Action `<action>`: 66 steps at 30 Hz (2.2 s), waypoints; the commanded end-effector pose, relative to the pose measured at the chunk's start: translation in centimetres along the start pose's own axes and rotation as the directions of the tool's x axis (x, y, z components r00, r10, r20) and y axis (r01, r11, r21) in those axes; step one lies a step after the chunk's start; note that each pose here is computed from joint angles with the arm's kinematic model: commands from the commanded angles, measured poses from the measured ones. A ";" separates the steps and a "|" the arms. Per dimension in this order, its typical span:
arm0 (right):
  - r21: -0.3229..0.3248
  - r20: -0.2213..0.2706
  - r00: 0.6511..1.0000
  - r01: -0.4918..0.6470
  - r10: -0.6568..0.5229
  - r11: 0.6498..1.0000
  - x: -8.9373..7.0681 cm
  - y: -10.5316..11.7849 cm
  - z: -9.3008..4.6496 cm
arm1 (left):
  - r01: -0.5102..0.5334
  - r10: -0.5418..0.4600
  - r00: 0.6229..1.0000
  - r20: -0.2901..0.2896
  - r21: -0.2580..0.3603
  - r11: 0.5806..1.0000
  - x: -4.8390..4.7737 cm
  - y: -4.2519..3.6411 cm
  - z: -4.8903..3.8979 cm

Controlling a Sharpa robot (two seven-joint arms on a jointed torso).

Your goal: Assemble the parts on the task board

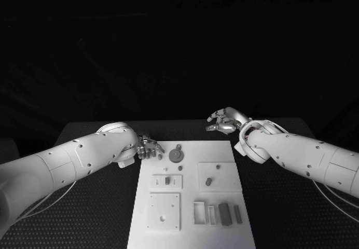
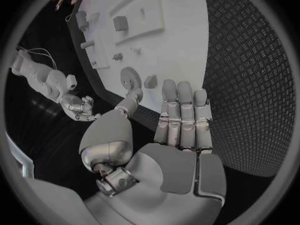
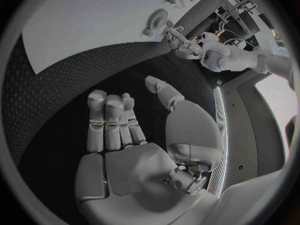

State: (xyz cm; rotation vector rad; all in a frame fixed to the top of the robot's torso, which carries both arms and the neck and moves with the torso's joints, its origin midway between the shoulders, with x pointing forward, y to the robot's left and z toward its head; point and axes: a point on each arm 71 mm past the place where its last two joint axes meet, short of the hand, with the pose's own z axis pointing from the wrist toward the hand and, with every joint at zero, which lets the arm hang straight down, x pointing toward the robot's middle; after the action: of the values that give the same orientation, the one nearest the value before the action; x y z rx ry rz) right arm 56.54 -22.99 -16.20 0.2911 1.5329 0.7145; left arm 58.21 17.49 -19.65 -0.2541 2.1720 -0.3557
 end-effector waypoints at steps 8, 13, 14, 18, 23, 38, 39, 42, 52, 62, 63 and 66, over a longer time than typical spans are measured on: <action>-0.011 -0.013 1.000 -0.001 0.001 1.000 0.2 0.2 0.0 | 0.006 -0.004 0.998 -0.057 0.027 1.000 1.06 -0.32 0.31; -0.010 -0.013 1.000 -0.001 0.001 1.000 0.2 0.1 0.1 | 0.010 -0.009 0.999 -0.050 0.016 1.000 0.86 0.09 0.32; -0.010 -0.013 1.000 -0.001 0.000 1.000 0.2 0.1 0.1 | 0.010 -0.009 0.999 -0.051 0.015 1.000 0.85 0.14 0.31; -0.009 -0.012 1.000 0.000 0.000 1.000 0.1 0.1 0.1 | 0.009 -0.008 0.998 -0.056 0.016 1.000 0.90 0.12 0.31; -0.009 -0.012 1.000 0.000 0.000 1.000 0.1 0.1 0.0 | 0.015 -0.014 0.998 -0.066 0.011 1.000 0.94 0.00 0.43; -0.009 -0.013 1.000 0.000 0.000 1.000 0.1 0.1 0.1 | 0.033 -0.033 0.996 -0.083 0.004 0.999 0.95 0.31 0.41; -0.009 -0.012 1.000 0.000 0.000 1.000 0.1 0.1 0.1 | 0.034 -0.034 0.996 -0.083 0.003 0.999 0.95 0.33 0.41; -0.009 -0.012 1.000 0.000 0.000 1.000 0.1 0.1 0.1 | 0.037 -0.037 0.996 -0.083 0.002 0.999 0.94 0.34 0.41; -0.008 -0.012 1.000 0.000 0.000 1.000 0.1 0.1 0.0 | 0.042 -0.042 0.995 -0.085 -0.003 0.999 0.95 0.38 0.42; -0.008 -0.012 1.000 0.000 0.000 1.000 0.1 0.0 0.0 | 0.042 -0.042 0.994 -0.099 -0.008 0.999 1.03 0.42 0.42; -0.007 -0.012 1.000 0.000 -0.001 1.000 0.1 0.0 0.0 | 0.041 -0.042 0.994 -0.099 -0.010 0.999 1.02 0.46 0.42; -0.007 -0.012 1.000 0.000 -0.001 1.000 0.1 0.0 0.0 | 0.038 -0.039 0.994 -0.107 -0.014 0.999 1.08 0.50 0.41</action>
State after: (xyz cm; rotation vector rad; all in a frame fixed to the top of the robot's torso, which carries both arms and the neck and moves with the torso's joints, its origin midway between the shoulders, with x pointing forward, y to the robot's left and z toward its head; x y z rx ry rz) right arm 56.59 -23.03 -16.24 0.2924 1.5345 0.7132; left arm 58.34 17.95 -20.16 -0.3011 2.2232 -0.3796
